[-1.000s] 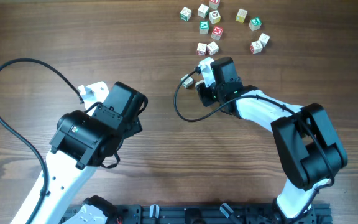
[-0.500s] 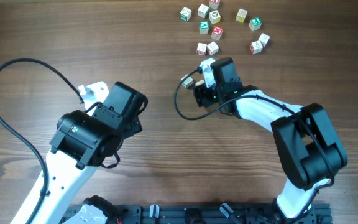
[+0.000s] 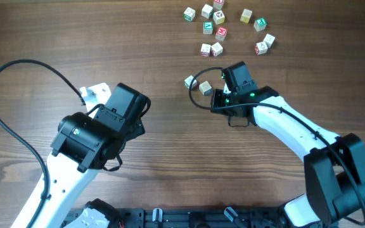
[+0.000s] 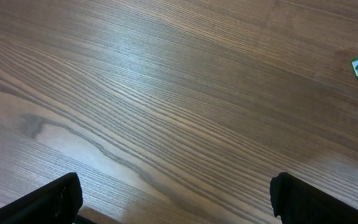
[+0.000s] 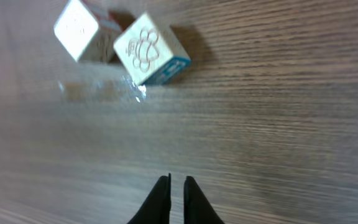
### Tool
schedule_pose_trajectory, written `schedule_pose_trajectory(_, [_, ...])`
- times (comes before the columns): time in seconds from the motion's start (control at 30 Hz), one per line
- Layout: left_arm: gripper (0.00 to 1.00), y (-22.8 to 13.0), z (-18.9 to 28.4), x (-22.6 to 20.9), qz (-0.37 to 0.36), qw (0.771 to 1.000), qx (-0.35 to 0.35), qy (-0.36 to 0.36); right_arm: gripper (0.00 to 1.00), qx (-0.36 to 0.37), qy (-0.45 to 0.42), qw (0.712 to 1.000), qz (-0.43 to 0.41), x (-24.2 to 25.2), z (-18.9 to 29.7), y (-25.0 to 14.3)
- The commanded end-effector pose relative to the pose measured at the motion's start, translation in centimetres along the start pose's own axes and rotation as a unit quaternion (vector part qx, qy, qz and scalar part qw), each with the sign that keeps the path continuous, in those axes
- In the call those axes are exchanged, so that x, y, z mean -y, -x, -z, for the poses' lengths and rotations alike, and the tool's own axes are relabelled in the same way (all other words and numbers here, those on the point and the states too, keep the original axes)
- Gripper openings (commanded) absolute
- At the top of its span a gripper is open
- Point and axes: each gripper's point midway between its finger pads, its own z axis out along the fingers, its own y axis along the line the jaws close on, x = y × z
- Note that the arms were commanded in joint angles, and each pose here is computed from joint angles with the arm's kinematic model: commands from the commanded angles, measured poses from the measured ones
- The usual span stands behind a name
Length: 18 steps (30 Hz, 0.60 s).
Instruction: Form a circle
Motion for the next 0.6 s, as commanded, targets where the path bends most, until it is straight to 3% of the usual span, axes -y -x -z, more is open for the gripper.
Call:
schedule_pose_trajectory(0.0, [1.00, 0.0, 0.0, -0.2, -0.001, 1.000, 0.001, 0.001, 0.11, -0.008, 0.007, 0.994, -0.109, 0.5, -1.8, -0.9])
schedule_pose_trajectory(0.03, [1.00, 0.0, 0.0, -0.2, -0.001, 1.000, 0.001, 0.001, 0.05, -0.008, 0.004, 0.991, -0.134, 0.6, -2.0, -1.0])
schedule_pose_trajectory(0.57, [1.00, 0.0, 0.0, -0.2, -0.001, 1.000, 0.001, 0.001, 0.04, 0.019, -0.013, 0.983, -0.181, 1.9, -5.4, 0.0])
